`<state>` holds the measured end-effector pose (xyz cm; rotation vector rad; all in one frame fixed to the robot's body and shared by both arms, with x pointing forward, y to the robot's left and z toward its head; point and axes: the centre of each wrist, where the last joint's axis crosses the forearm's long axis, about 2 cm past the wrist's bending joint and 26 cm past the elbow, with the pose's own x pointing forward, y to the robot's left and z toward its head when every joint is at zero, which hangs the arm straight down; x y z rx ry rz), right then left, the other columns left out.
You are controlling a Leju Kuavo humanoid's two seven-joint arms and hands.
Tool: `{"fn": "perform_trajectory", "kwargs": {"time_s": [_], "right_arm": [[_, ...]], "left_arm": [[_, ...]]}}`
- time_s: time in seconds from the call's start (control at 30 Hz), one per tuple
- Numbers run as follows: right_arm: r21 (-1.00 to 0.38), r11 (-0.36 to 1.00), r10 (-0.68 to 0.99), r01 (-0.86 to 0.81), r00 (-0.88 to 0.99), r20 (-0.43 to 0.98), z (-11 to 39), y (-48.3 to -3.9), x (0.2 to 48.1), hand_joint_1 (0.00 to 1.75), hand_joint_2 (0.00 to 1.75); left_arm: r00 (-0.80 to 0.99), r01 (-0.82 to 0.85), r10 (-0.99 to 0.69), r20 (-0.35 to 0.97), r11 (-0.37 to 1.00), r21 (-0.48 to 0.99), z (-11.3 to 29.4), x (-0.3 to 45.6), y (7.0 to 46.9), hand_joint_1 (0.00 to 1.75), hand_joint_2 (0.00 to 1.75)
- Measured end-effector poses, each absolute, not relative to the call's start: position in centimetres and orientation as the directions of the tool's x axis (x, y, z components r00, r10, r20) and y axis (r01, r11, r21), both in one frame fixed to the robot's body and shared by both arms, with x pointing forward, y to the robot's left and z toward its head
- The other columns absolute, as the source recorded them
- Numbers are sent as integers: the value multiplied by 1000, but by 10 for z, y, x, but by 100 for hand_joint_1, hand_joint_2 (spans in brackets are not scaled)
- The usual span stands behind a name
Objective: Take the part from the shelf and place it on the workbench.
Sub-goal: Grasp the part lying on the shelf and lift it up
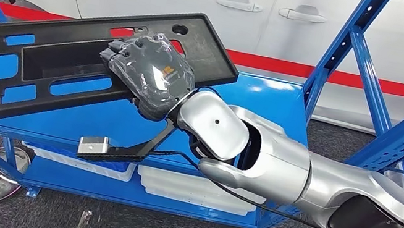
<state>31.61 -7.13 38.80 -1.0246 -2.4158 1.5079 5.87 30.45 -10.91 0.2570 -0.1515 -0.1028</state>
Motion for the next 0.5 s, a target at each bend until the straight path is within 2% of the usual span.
{"fn": "perform_trajectory", "kwargs": {"time_s": [0.5], "right_arm": [[-829, 246, 588, 503, -757, -285, 390, -69, 317, 175, 175]], "left_arm": [[981, 66, -105, 160, 971, 230, -109, 59, 294, 0, 175]]}}
